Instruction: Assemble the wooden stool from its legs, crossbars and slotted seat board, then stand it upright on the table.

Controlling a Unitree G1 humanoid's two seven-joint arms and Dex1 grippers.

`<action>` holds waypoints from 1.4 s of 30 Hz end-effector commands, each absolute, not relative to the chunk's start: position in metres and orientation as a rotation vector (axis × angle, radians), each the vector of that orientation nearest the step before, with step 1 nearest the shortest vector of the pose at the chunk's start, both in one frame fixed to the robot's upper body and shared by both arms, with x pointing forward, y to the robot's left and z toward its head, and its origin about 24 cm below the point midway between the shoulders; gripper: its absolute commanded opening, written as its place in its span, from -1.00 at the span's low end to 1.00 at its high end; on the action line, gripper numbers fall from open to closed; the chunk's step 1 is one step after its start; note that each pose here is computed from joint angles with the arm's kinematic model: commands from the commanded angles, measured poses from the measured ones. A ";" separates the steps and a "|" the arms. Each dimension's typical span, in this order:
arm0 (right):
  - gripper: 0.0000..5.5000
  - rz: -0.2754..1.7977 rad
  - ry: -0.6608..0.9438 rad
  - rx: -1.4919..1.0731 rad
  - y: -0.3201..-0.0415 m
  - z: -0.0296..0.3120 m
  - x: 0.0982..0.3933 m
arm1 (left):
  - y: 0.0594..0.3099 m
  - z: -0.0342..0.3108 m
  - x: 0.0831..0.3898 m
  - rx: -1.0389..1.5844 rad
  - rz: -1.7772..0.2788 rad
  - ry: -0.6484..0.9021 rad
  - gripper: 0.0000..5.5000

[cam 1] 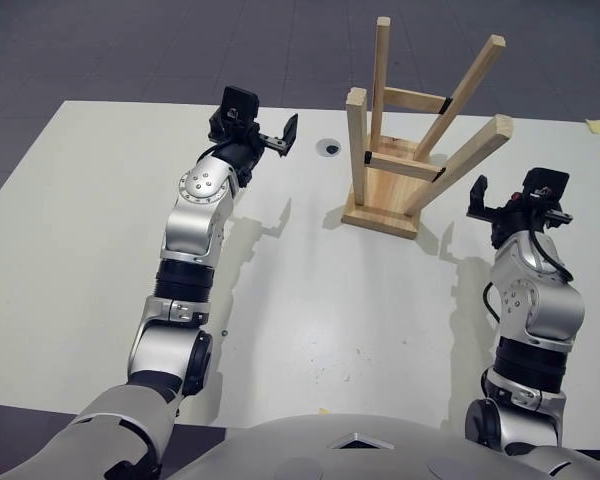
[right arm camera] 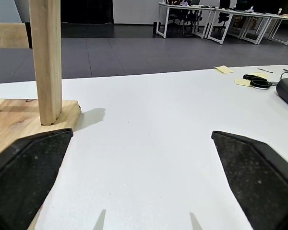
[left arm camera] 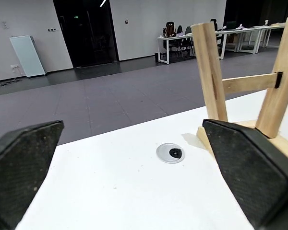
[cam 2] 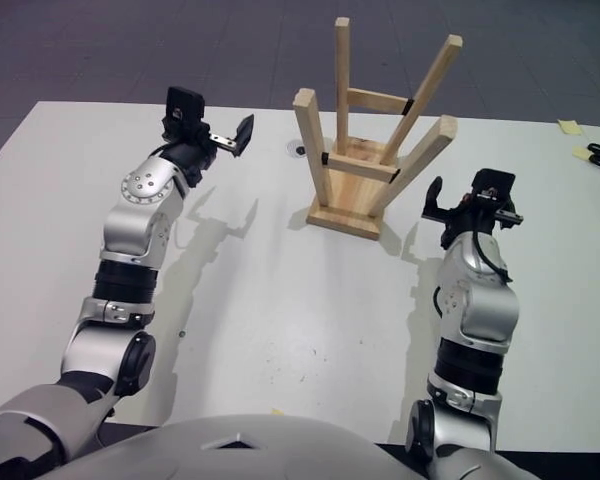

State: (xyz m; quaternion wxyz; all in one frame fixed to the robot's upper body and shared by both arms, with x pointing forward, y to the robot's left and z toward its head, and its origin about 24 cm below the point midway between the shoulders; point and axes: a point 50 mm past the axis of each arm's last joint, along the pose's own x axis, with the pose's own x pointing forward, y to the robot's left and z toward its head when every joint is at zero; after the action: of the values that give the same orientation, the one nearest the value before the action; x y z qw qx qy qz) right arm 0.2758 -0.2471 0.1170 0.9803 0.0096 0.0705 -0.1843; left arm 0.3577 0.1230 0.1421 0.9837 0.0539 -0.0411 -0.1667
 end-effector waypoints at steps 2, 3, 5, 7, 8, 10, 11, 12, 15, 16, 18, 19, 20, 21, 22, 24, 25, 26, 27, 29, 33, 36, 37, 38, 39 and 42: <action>0.96 -0.329 0.085 0.032 -0.236 0.127 0.286 | 0.102 0.164 0.361 0.092 -0.397 -0.190 0.95; 0.96 -0.350 0.076 0.031 -0.240 0.128 0.285 | 0.099 0.165 0.359 0.096 -0.418 -0.193 0.95; 0.96 -0.396 0.062 0.028 -0.246 0.130 0.283 | 0.097 0.167 0.358 0.100 -0.440 -0.196 0.95; 0.96 -0.365 0.073 0.039 -0.241 0.128 0.284 | 0.098 0.166 0.357 0.098 -0.460 -0.182 0.95; 0.96 -0.311 0.080 0.042 -0.231 0.128 0.286 | 0.098 0.165 0.357 0.106 -0.474 -0.172 0.95; 0.96 -0.135 0.083 0.035 -0.197 0.130 0.290 | 0.093 0.160 0.358 0.122 -0.514 -0.140 0.95; 0.96 -0.059 0.088 0.040 -0.180 0.130 0.291 | 0.090 0.159 0.358 0.130 -0.533 -0.132 0.95; 0.96 0.009 0.098 0.041 -0.165 0.130 0.291 | 0.086 0.159 0.356 0.135 -0.561 -0.126 0.95; 0.96 0.207 0.139 0.029 -0.132 0.128 0.283 | 0.063 0.167 0.339 0.186 -0.736 -0.156 0.95; 0.96 0.223 0.146 0.024 -0.131 0.128 0.281 | 0.058 0.170 0.332 0.188 -0.787 -0.160 0.95; 0.96 0.210 0.161 0.008 -0.137 0.125 0.280 | 0.054 0.171 0.317 0.211 -0.878 -0.151 0.95; 0.96 0.200 0.168 0.003 -0.141 0.124 0.279 | 0.056 0.168 0.312 0.214 -0.894 -0.130 0.95; 0.96 0.193 0.172 -0.002 -0.143 0.123 0.279 | 0.061 0.163 0.309 0.230 -0.887 -0.106 0.95; 0.96 0.185 0.176 -0.006 -0.146 0.123 0.278 | 0.070 0.156 0.310 0.240 -0.847 -0.068 0.95; 0.96 0.178 0.180 -0.009 -0.148 0.122 0.278 | 0.081 0.148 0.311 0.256 -0.799 -0.034 0.95; 0.96 0.166 0.202 -0.011 -0.156 0.118 0.274 | 0.102 0.141 0.313 0.275 -0.703 0.003 0.95; 0.96 0.176 0.230 -0.010 -0.162 0.114 0.270 | 0.111 0.143 0.314 0.266 -0.669 0.006 0.95; 0.96 0.176 0.246 -0.013 -0.168 0.111 0.268 | 0.118 0.145 0.314 0.257 -0.642 0.002 0.95; 0.96 0.164 0.257 -0.016 -0.177 0.109 0.267 | 0.125 0.148 0.315 0.242 -0.617 -0.005 0.95; 0.96 0.105 0.254 -0.016 -0.195 0.109 0.271 | 0.135 0.156 0.314 0.220 -0.596 -0.029 0.95; 0.96 0.132 0.214 -0.017 -0.184 0.116 0.288 | 0.136 0.185 0.289 0.051 -0.783 -0.118 0.95; 0.96 0.401 0.204 0.038 -0.124 0.119 0.286 | 0.156 0.205 0.294 0.010 -0.687 -0.174 0.95; 0.96 0.569 0.228 0.052 -0.101 0.119 0.274 | 0.168 0.209 0.300 0.020 -0.616 -0.180 0.95; 0.96 0.668 0.238 0.069 -0.090 0.119 0.263 | 0.180 0.211 0.302 0.039 -0.573 -0.173 0.95; 0.96 0.719 0.253 0.077 -0.087 0.119 0.256 | 0.191 0.212 0.301 0.063 -0.549 -0.162 0.95; 0.96 0.654 0.282 0.046 -0.116 0.112 0.254 | 0.220 0.203 0.290 0.137 -0.539 -0.082 0.95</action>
State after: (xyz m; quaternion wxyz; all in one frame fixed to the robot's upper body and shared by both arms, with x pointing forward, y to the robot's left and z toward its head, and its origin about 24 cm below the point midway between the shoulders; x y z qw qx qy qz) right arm 0.2531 -0.0855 0.1195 0.9228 0.0429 0.1168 0.3646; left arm 0.2970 0.1996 0.2118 0.9573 0.0450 -0.0756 -0.2754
